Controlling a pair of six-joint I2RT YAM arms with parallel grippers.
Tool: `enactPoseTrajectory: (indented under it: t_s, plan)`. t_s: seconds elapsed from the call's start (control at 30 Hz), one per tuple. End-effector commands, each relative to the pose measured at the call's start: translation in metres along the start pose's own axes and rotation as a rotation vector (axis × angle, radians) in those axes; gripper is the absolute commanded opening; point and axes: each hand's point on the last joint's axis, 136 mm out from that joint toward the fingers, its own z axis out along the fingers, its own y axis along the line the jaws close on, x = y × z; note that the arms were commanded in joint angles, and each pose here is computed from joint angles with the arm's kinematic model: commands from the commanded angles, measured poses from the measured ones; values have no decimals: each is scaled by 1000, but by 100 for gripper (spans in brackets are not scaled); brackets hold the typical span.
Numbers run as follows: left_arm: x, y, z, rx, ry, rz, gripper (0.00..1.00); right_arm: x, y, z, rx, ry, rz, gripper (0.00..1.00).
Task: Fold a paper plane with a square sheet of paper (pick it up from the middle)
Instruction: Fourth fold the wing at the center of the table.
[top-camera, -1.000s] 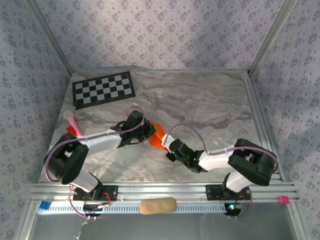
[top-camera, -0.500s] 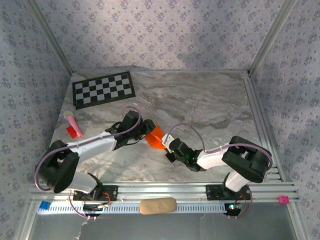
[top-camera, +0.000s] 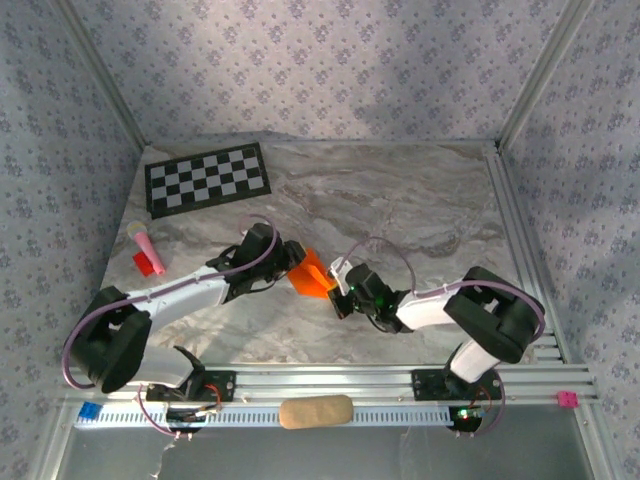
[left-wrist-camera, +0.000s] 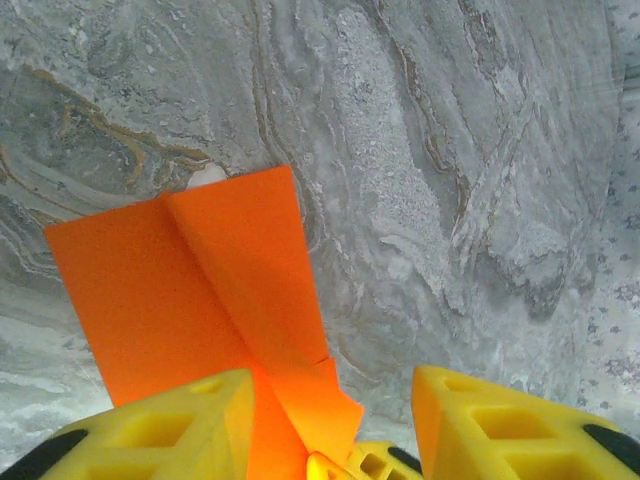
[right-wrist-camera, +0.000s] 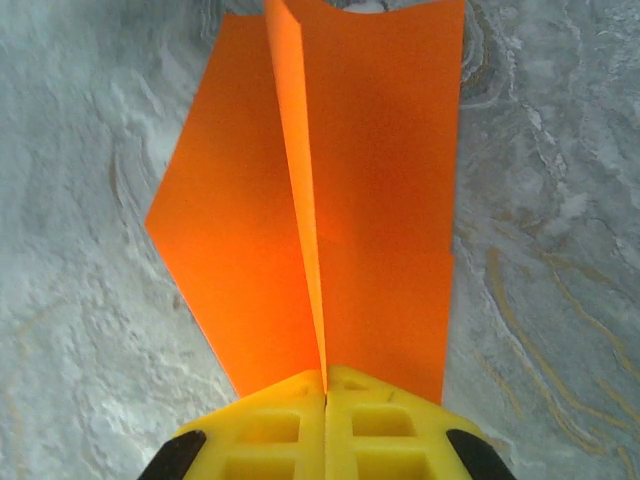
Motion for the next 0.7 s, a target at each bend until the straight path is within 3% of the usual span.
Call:
enactPoseTrajectory:
  t_s: [0.0, 0.67]
  plan:
    - [2, 4, 1, -4, 14, 3, 43, -10, 15, 2, -153, 43, 177, 4]
    - [6, 14, 10, -10, 43, -15, 35, -7, 14, 18, -253, 159, 386, 3]
